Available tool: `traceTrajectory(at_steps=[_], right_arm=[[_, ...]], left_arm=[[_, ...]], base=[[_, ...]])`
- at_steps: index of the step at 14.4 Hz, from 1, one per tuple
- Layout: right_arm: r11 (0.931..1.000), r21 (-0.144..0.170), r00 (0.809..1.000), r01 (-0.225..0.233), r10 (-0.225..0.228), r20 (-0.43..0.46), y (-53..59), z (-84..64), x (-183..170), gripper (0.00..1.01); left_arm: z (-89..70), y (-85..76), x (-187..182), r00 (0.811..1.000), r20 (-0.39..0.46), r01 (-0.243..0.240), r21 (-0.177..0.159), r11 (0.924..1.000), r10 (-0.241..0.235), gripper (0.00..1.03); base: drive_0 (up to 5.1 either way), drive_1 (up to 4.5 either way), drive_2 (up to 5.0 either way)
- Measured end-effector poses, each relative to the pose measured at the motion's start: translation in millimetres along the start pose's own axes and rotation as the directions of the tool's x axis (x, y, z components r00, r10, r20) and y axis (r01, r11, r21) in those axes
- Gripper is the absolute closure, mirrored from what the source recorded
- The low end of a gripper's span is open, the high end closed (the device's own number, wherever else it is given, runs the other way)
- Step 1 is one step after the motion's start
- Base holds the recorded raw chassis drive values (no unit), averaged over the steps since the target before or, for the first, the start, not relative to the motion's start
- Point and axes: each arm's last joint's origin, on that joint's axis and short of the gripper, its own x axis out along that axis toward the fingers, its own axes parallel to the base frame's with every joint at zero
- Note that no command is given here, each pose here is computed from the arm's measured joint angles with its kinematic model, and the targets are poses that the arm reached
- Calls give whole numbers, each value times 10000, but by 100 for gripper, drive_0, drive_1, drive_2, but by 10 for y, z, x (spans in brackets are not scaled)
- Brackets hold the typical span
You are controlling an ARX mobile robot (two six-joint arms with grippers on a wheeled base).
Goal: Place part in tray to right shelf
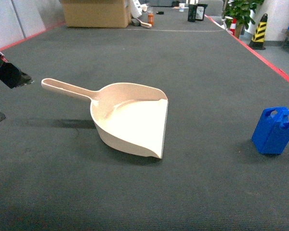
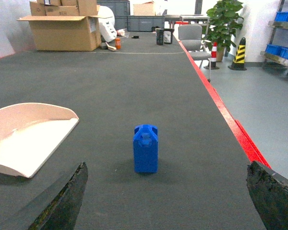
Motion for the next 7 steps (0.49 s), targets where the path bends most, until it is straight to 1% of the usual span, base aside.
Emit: traceTrajectory(at_steps=[1,2,4,5,7], right_arm=[[10000,0,10000,0,0,0,0,0,0,3],[10000,0,10000,0,0,0,0,0,0,3],[10000,0,10000,0,0,4,0,0,0,3],[10000,4,10000,0,0,0,0,0,0,3],[10000,0,10000,0,0,0,0,0,0,3]], left_arm=[[-4,-5,-9,9992,402,17,44,10000,-19,5],[-19,14,6,9990,446,55,14,10000,-55,5],[-52,88,187,9996,264,-76,-378,9993,86,5],[-58,108,304,9997,222,-98,-507,9987,109,5],[-37,108,542,9997,226,123,-1002,9949,-101,5]], base=[[0,0,0],[0,0,0],[0,0,0],[0,0,0],[0,0,0]])
